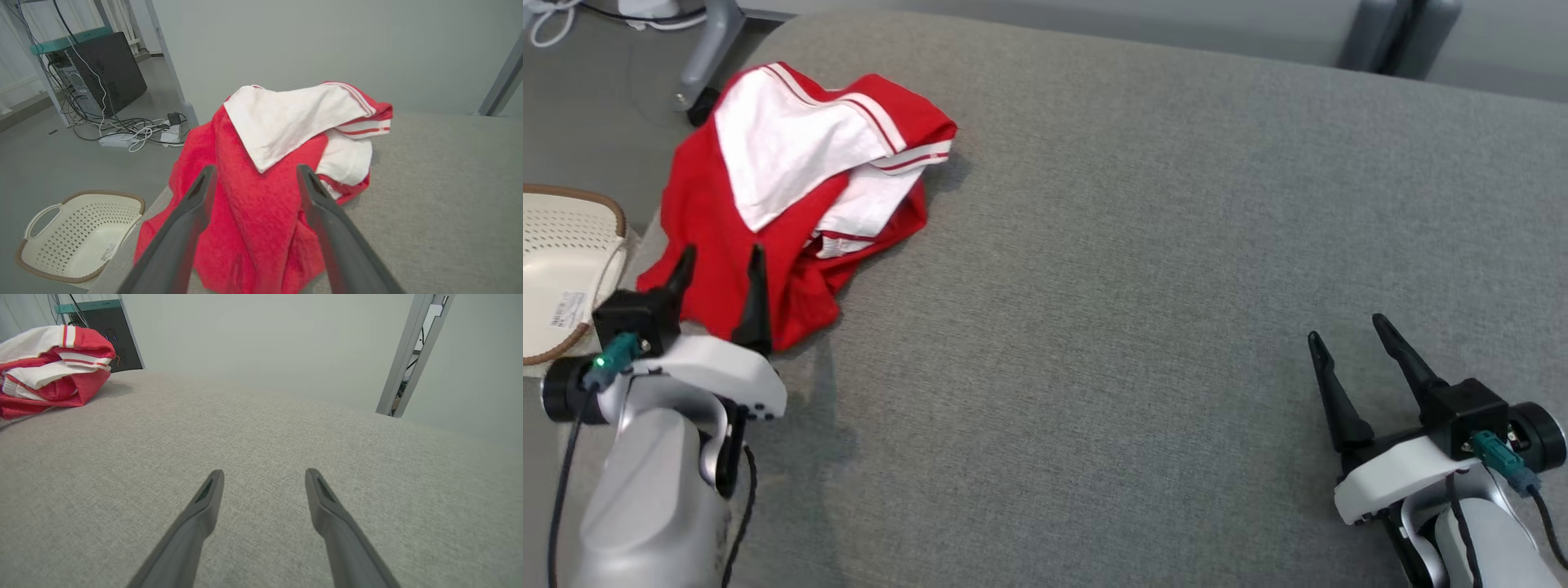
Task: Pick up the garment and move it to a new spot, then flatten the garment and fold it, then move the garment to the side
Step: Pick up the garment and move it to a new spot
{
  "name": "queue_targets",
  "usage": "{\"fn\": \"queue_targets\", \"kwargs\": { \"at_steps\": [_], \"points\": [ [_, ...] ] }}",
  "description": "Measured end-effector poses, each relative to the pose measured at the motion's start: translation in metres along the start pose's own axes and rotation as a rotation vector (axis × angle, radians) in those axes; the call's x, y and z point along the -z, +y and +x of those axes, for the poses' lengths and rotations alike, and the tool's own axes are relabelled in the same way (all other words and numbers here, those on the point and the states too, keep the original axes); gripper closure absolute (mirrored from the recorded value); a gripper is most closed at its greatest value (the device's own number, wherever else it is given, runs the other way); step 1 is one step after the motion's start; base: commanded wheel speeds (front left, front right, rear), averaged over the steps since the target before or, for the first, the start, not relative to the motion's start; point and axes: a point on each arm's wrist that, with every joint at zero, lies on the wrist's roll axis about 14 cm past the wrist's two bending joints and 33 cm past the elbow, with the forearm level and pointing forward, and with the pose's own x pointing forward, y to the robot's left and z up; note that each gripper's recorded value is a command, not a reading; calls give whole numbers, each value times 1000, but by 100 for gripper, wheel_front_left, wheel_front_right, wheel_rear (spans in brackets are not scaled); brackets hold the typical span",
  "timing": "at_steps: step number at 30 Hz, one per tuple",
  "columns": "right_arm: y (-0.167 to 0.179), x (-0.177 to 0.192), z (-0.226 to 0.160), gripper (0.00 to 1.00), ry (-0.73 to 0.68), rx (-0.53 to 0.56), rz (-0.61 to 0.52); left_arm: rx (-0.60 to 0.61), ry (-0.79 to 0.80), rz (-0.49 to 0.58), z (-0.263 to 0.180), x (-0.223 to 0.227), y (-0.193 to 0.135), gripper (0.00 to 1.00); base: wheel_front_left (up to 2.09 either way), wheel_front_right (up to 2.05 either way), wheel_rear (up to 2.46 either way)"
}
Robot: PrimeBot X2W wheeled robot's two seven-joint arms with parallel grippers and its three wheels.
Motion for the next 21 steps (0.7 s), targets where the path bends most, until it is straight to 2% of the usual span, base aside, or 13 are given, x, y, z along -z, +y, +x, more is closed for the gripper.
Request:
{"fn": "queue_targets", "kwargs": {
  "at_steps": [5,9,15,16,17,21],
  "points": [
    [-26,18,-1,0,31,52,12,56,34,86,51,-3,-15,0,0,0,0],
    [-43,31,-4,0,53,99,36,86,118,153,79,17,-25,0,0,0,0],
    [-65,40,-10,0,58,174,68,35,258,224,107,51,-29,0,0,0,0],
    [-67,40,-11,0,58,182,69,35,269,225,108,55,-30,32,0,0,0],
    [-70,41,-13,0,59,191,70,36,280,226,109,57,-31,100,0,0,0],
    [-74,37,-19,0,57,217,78,38,272,189,112,51,-37,100,0,0,0]
  ]
}}
